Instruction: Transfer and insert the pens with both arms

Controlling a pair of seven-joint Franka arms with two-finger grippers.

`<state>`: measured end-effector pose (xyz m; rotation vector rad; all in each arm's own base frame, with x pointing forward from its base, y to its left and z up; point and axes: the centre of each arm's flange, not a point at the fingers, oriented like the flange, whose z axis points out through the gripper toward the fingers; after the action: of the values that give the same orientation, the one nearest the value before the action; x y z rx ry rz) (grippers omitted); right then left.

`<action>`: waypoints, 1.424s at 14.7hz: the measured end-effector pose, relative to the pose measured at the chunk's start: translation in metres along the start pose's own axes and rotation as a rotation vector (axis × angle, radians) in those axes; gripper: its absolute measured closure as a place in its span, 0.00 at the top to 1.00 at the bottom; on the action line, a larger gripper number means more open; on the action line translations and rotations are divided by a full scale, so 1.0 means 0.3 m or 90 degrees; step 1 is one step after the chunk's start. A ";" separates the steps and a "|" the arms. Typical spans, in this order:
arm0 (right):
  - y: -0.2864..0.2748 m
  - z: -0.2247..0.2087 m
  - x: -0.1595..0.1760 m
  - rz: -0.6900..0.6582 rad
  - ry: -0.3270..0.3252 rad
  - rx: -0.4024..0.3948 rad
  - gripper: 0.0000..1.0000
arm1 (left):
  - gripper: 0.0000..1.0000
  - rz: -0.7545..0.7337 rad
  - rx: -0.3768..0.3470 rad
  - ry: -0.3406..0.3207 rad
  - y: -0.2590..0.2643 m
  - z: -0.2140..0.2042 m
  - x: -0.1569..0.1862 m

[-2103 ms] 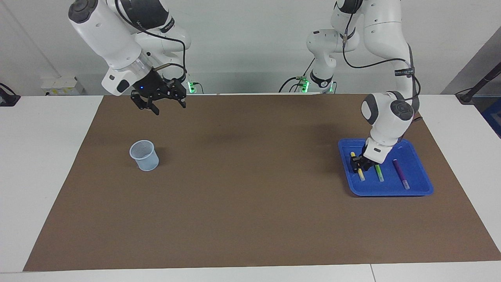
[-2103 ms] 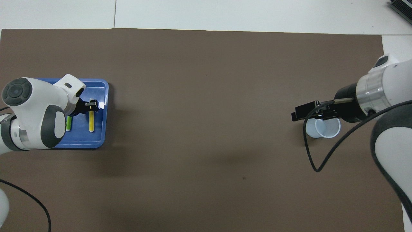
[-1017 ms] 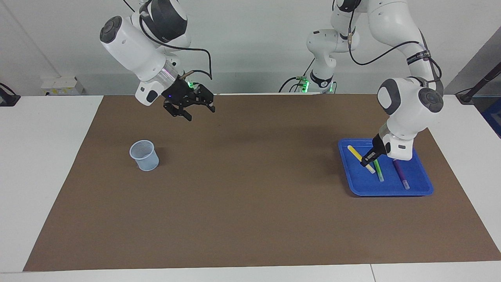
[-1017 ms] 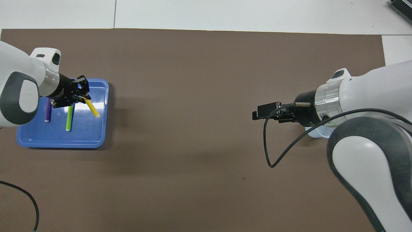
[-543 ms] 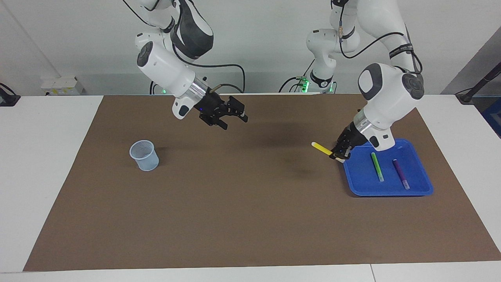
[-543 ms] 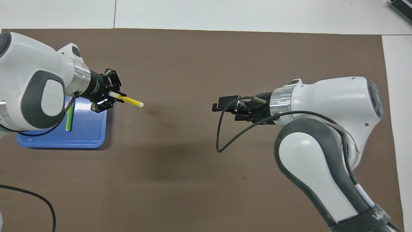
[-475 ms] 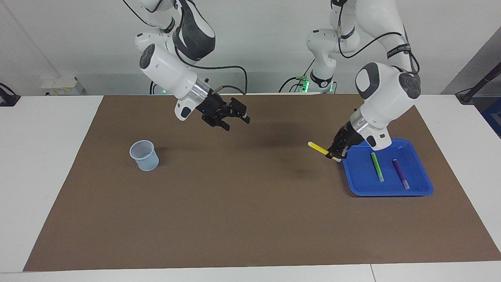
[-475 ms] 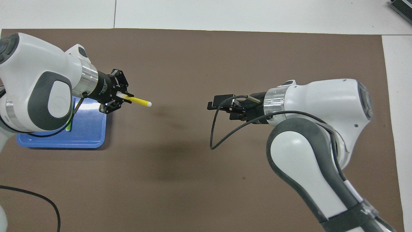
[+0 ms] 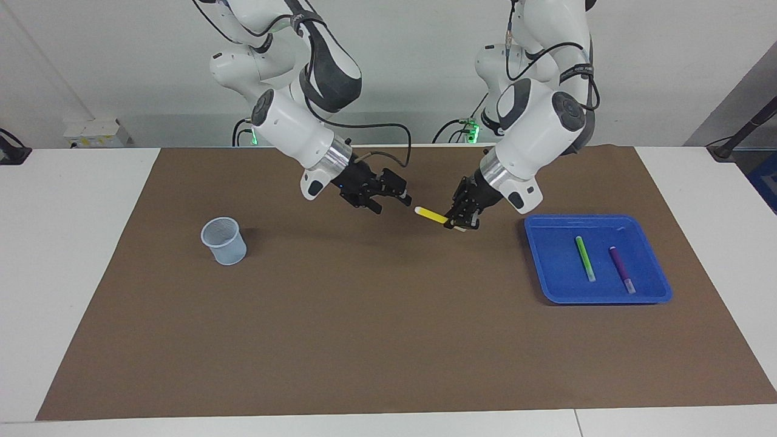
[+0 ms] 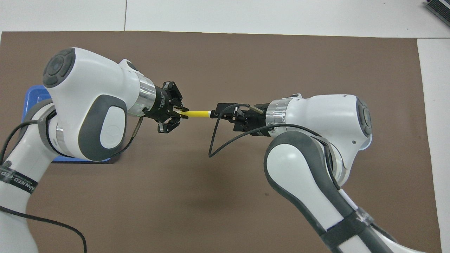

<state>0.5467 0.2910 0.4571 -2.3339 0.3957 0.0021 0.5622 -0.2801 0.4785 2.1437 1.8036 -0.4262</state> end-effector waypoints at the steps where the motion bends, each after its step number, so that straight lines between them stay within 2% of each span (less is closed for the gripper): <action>1: -0.008 0.004 -0.007 0.004 -0.003 0.008 0.99 | 0.17 0.000 -0.001 0.000 -0.009 0.017 -0.027; 3: -0.022 0.010 -0.018 0.004 -0.006 0.013 1.00 | 0.17 -0.001 -0.002 -0.001 -0.023 0.046 -0.064; 5: -0.035 0.016 -0.029 -0.001 -0.008 0.015 0.90 | 0.17 -0.007 -0.008 -0.002 -0.026 0.054 -0.081; 7: -0.036 0.020 -0.031 -0.002 -0.009 0.014 0.90 | 0.17 -0.009 -0.012 -0.003 -0.024 0.053 -0.082; 12: -0.021 0.033 -0.003 -0.002 0.019 0.015 0.89 | 0.17 -0.008 -0.013 -0.003 -0.024 0.053 -0.084; 15: -0.020 0.034 -0.002 -0.003 0.020 0.015 0.78 | 0.17 -0.003 -0.010 -0.003 -0.031 0.061 -0.101; 20: -0.017 0.038 0.001 -0.001 0.019 0.015 0.26 | 0.17 -0.004 -0.011 -0.003 -0.030 0.061 -0.098; 21: -0.020 0.038 0.000 -0.002 0.019 0.015 0.22 | 0.17 -0.004 -0.011 -0.003 -0.030 0.064 -0.097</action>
<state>0.5496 0.3029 0.4530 -2.3139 0.4046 -0.0379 0.5480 -0.3126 0.4727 2.1239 1.8053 -0.4157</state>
